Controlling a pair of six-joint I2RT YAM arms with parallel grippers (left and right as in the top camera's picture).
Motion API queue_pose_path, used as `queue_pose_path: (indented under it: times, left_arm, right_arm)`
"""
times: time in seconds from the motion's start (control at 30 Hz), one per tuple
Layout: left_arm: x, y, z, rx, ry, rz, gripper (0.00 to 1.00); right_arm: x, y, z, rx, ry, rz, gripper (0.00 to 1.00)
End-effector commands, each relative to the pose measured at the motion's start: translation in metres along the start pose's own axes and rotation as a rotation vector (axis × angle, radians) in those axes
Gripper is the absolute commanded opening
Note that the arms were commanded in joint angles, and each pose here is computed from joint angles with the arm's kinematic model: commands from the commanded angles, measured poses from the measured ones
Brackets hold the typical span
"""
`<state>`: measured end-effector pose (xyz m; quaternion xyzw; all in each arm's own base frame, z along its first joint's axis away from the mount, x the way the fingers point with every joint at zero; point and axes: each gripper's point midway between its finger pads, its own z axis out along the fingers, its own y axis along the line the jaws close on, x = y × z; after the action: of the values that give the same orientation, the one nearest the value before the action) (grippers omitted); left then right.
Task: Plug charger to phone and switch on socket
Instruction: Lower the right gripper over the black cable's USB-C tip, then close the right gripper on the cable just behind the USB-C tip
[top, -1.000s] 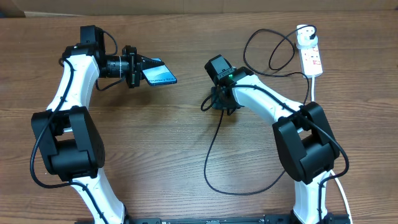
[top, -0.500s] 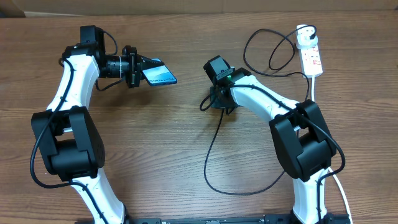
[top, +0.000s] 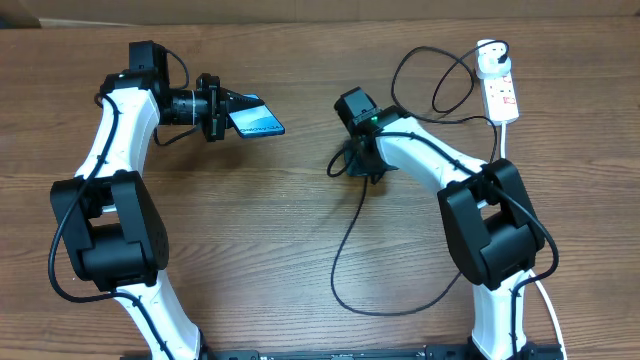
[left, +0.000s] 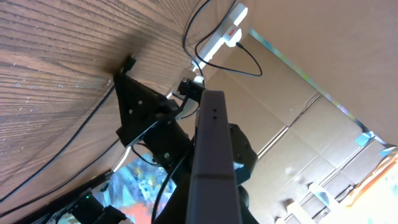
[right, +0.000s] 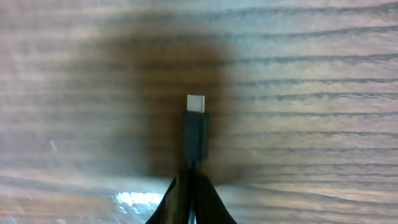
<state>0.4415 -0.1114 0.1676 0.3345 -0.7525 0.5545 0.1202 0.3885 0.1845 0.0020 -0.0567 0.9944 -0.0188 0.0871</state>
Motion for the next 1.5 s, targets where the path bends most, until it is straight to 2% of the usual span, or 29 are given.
queue_pose_path:
  times: [0.0,0.17,0.33,0.43,0.5,0.73,0.9,0.97,1.2,1.33,1.47]
  left_arm:
    - [0.006,-0.008,-0.002,0.024,0.021,0.022,0.04]
    - [0.006,-0.008,-0.002,0.022,0.018,0.028,0.04]
    - [0.006,-0.008,-0.002,0.022,0.018,0.028,0.04]
    - [0.006,-0.008,-0.002,0.022,0.019,0.028,0.04]
    - [0.006,-0.008,-0.002,0.022,0.019,0.029,0.04]
    - [0.006,-0.008,-0.002,0.022,0.019,0.028,0.04]
    - [0.006,-0.008,-0.002,0.022,0.018,0.028,0.04]
    - [0.006,-0.008,-0.002,0.022,0.018,0.028,0.04]
    - [0.006,-0.008,-0.002,0.021,0.018,0.03,0.04]
    - [0.005,-0.007,-0.002,0.019,0.015,0.037,0.04]
    - [0.004,-0.006,-0.002,0.015,0.009,0.052,0.04]
  right_arm:
    - [0.023,0.008,0.011,-0.096,0.107,-0.227,0.04]
    - [0.041,0.03,0.006,-0.214,0.155,-0.396,0.04]
    - [0.046,0.039,0.005,-0.205,0.148,-0.521,0.04]
    - [0.04,0.036,0.007,-0.163,0.121,-0.53,0.16]
    - [0.036,0.036,0.008,-0.156,0.103,-0.53,0.18]
    - [0.034,0.033,0.018,-0.131,0.082,-0.523,0.18]
    - [0.038,0.03,0.026,-0.115,0.085,-0.482,0.13]
    - [0.038,0.03,0.027,-0.114,0.084,-0.478,0.04]
    - [0.04,0.029,0.02,-0.109,0.117,-0.371,0.04]
    - [0.035,0.041,-0.007,-0.216,0.143,-0.338,0.04]
    - [0.024,0.057,-0.055,-0.415,0.15,-0.275,0.04]
